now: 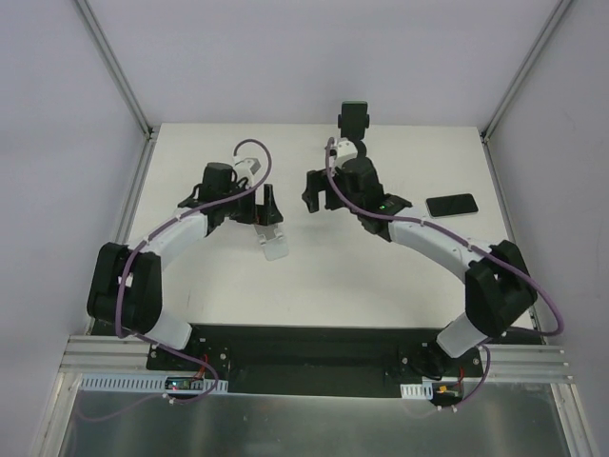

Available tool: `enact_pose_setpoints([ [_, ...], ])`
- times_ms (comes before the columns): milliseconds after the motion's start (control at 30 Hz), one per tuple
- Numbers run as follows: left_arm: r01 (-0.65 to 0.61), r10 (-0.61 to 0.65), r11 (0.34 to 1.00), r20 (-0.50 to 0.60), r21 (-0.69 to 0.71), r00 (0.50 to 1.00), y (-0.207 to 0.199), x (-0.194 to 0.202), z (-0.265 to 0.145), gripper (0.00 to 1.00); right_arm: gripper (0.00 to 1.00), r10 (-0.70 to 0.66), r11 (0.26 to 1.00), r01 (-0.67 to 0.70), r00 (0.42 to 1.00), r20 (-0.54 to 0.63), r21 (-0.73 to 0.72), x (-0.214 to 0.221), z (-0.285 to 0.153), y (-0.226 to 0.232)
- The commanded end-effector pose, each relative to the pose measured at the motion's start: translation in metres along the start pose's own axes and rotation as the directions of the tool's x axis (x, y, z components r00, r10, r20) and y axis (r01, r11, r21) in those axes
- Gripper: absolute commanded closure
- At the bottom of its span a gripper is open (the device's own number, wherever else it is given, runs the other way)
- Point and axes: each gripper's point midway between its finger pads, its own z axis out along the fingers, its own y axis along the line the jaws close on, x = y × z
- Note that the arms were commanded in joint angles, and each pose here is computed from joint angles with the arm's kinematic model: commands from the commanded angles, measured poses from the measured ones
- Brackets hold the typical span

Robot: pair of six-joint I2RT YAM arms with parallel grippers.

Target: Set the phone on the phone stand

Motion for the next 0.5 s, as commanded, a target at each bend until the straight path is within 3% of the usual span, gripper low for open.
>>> enact_pose_setpoints([
  [0,0.067,-0.042,0.991,0.206,-0.117,0.978,0.018,-0.052,-0.056,0.01,0.03,0.040,0.993,-0.029,0.994,0.097,-0.113,-0.038,0.014,0.071],
  [67,0.141,-0.072,0.966,0.297,-0.216,0.952,0.041,-0.062,-0.081,0.01,0.03,-0.035,0.991,0.040,0.999,0.042,-0.126,-0.021,0.026,0.089],
  [100,0.202,-0.080,0.937,0.388,-0.284,0.918,0.058,-0.073,-0.113,0.01,0.03,-0.050,0.987,0.058,0.997,0.059,-0.150,-0.034,0.025,0.112],
  [200,0.387,-0.091,0.816,0.565,-0.430,0.820,0.093,-0.082,-0.178,0.01,0.04,-0.104,0.991,0.104,0.995,-0.001,-0.078,-0.011,0.041,0.126],
  [267,0.424,-0.039,0.760,0.616,-0.493,0.787,0.103,-0.081,-0.202,0.01,0.04,-0.144,0.990,0.144,0.989,-0.026,0.000,-0.006,0.050,0.124],
  [467,0.423,0.022,0.751,0.659,-0.507,0.752,0.092,-0.083,-0.230,0.01,0.04,-0.194,0.969,0.208,0.975,-0.105,0.135,0.005,0.048,0.145],
])
